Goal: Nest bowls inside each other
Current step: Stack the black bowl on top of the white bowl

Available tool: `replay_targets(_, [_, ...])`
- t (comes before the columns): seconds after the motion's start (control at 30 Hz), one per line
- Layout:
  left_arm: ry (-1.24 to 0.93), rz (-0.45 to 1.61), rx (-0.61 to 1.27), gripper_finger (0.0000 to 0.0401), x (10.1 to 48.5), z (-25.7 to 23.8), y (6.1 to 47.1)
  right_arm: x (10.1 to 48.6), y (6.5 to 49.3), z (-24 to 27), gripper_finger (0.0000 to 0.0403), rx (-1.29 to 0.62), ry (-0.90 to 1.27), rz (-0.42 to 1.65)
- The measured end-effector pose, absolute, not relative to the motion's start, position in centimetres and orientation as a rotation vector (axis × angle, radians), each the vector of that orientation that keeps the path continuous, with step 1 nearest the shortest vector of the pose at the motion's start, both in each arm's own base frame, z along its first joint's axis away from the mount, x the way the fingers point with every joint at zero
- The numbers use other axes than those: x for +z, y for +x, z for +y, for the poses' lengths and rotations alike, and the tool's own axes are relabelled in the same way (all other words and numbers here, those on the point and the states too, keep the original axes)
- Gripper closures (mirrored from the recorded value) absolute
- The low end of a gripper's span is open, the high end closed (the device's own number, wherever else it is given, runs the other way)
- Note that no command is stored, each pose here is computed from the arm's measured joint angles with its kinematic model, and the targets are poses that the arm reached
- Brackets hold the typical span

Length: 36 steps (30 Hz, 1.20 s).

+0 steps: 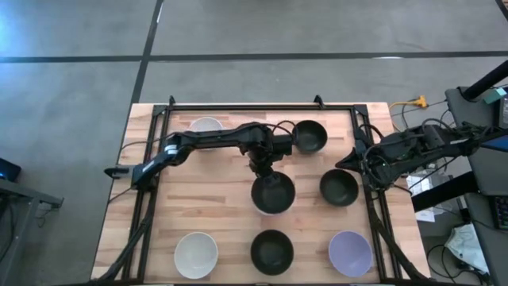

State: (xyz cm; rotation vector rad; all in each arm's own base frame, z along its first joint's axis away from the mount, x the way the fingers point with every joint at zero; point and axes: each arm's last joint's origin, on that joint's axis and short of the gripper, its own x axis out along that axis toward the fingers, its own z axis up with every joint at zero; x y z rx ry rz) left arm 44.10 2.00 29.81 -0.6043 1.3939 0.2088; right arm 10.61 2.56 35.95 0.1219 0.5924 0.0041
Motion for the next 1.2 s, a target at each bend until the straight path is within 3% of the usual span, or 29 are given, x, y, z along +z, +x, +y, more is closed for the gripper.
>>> replay_targets(1.2, [-0.524, 1.463, 0.260, 0.0401, 25.1, 2.3, 45.6, 35.7, 10.7, 2.6, 0.0394, -0.013, 0.183, 0.598])
